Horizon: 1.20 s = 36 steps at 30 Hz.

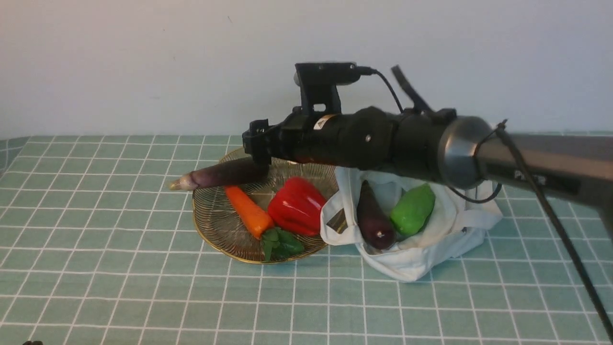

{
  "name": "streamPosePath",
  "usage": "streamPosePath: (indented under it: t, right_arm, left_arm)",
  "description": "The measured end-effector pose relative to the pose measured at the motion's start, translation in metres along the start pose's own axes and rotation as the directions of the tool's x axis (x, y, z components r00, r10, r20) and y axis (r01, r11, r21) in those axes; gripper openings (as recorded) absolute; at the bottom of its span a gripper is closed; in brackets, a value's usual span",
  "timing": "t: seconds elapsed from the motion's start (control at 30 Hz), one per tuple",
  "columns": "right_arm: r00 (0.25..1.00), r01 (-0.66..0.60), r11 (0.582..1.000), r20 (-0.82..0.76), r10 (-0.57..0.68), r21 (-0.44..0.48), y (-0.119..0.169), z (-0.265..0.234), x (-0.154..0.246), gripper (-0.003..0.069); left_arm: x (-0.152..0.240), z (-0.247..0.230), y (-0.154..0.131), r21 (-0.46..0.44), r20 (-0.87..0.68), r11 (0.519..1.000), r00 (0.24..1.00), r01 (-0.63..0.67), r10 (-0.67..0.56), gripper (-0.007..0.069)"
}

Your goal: Take vegetables from cloth bag on blue coffee tablecloth place on plate.

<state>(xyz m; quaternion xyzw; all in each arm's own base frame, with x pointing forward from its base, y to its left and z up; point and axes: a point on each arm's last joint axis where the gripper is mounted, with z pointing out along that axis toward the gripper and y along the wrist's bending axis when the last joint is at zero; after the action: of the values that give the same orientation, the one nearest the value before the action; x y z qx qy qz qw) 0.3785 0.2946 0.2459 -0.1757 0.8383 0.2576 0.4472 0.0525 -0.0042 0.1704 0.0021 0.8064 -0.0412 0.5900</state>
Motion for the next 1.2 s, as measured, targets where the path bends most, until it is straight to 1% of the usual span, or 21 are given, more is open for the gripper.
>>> streamPosePath:
  t: [0.13, 0.23, 0.27, 0.3, 0.33, 0.37, 0.4, 0.47, 0.53, 0.6, 0.7, 0.73, 0.77, 0.83, 0.9, 1.0, 1.03, 1.07, 1.1, 1.13, 1.2]
  right_arm:
    - [0.997, 0.066, 0.997, -0.034, -0.068, -0.047, 0.003, -0.049, -0.032, 0.0501]
    - [0.992, 0.107, 0.992, -0.063, -0.112, -0.068, 0.001, -0.095, -0.055, 0.0365]
    - [0.99, 0.119, 0.99, -0.071, -0.124, -0.072, 0.0, -0.109, -0.06, 0.0335]
    - [0.986, 0.138, 0.988, -0.083, -0.144, -0.074, -0.001, -0.132, -0.068, 0.0263]
    - [0.983, 0.154, 0.985, -0.092, -0.16, -0.073, -0.002, -0.153, -0.074, 0.0212]
    - [0.982, 0.156, 0.985, -0.094, -0.163, -0.073, -0.002, -0.157, -0.075, 0.0212]
    - [0.977, 0.178, 0.982, -0.104, -0.185, -0.066, -0.004, -0.187, -0.082, 0.0134]
    - [0.971, 0.204, 0.978, -0.113, -0.209, -0.05, -0.005, -0.226, -0.088, 0.0055]
    - [0.966, 0.23, 0.973, -0.117, -0.231, -0.026, -0.005, -0.268, -0.09, 0.0009]
    - [0.961, 0.256, 0.967, -0.112, -0.253, 0.014, -0.001, -0.32, -0.089, -0.0008]
    - [0.956, 0.284, 0.958, -0.091, -0.279, 0.046, 0.005, -0.365, -0.082, -0.0014]
    - [0.956, 0.287, 0.957, -0.087, -0.282, 0.049, 0.006, -0.368, -0.081, -0.0014]
    - [0.953, 0.301, 0.951, -0.062, -0.297, 0.067, 0.011, -0.39, -0.076, -0.0015]
    - [0.949, 0.316, 0.945, -0.018, -0.316, 0.086, 0.018, -0.416, -0.065, -0.0015]
    - [0.948, 0.318, 0.944, -0.004, -0.319, 0.091, 0.021, -0.426, -0.052, -0.0015]
    - [0.953, 0.294, 0.95, 0.04, -0.3, 0.108, 0.021, -0.44, -0.015, -0.0015]
    - [0.955, 0.278, 0.953, 0.071, -0.287, 0.122, 0.018, -0.439, -0.002, -0.0015]
    - [0.958, 0.271, 0.955, 0.062, -0.28, 0.122, 0.016, -0.435, 0.003, -0.0015]
    - [0.958, 0.254, 0.957, 0.104, -0.269, 0.138, 0.011, -0.433, 0.02, -0.0015]
    - [0.959, 0.249, 0.958, 0.102, -0.264, 0.14, 0.01, -0.43, 0.021, -0.0015]
    - [0.949, 0.219, 0.959, 0.19, -0.252, 0.18, -0.001, -0.418, 0.047, -0.0015]
  left_arm:
    - [0.0, 0.0, 0.0, 0.0, 0.0, 1.0, 1.0, 0.0, 0.0, -0.0004]
    - [0.0, 0.0, 0.0, 0.0, 0.0, 1.0, 1.0, 0.0, 0.0, -0.0004]
    - [0.0, 0.0, 0.0, 0.0, 0.0, 1.0, 1.0, 0.0, 0.0, -0.0004]
    - [0.0, 0.0, 0.0, 0.0, 0.0, 1.0, 1.0, 0.0, 0.0, -0.0004]
    - [0.0, 0.0, 0.0, 0.0, 0.0, 1.0, 1.0, 0.0, 0.0, -0.0004]
    - [0.0, 0.0, 0.0, 0.0, 0.0, 1.0, 1.0, 0.0, 0.0, -0.0004]
    - [0.0, 0.0, 0.0, 0.0, 0.0, 1.0, 1.0, 0.0, 0.0, -0.0004]
    - [0.0, 0.0, 0.0, 0.0, 0.0, 1.0, 1.0, 0.0, 0.0, -0.0004]
    - [0.0, 0.0, 0.0, 0.0, 0.0, 1.0, 1.0, 0.0, 0.0, -0.0004]
    - [0.0, 0.0, 0.0, 0.0, 0.0, 1.0, 1.0, 0.0, 0.0, -0.0004]
    - [0.0, 0.0, 0.0, 0.0, 0.0, 1.0, 1.0, 0.0, 0.0, -0.0004]
    - [0.0, 0.0, 0.0, 0.0, 0.0, 1.0, 1.0, 0.0, 0.0, -0.0004]
    - [0.0, 0.0, 0.0, 0.0, 0.0, 1.0, 1.0, 0.0, 0.0, -0.0004]
    - [0.0, 0.0, 0.0, 0.0, 0.0, 1.0, 1.0, 0.0, 0.0, -0.0004]
    - [0.0, 0.0, 0.0, 0.0, 0.0, 1.0, 1.0, 0.0, 0.0, -0.0004]
    - [0.0, 0.0, 0.0, 0.0, 0.0, 1.0, 1.0, 0.0, 0.0, -0.0004]
    - [0.0, 0.0, 0.0, 0.0, 0.0, 1.0, 1.0, 0.0, 0.0, -0.0004]
    - [0.0, 0.0, 0.0, 0.0, 0.0, 1.0, 1.0, 0.0, 0.0, -0.0004]
    - [0.0, 0.0, 0.0, 0.0, 0.0, 1.0, 1.0, 0.0, 0.0, -0.0004]
    - [0.0, 0.0, 0.0, 0.0, 0.0, 1.0, 1.0, 0.0, 0.0, -0.0004]
    - [0.0, 0.0, 0.0, 0.0, 0.0, 1.0, 1.0, 0.0, 0.0, -0.0004]
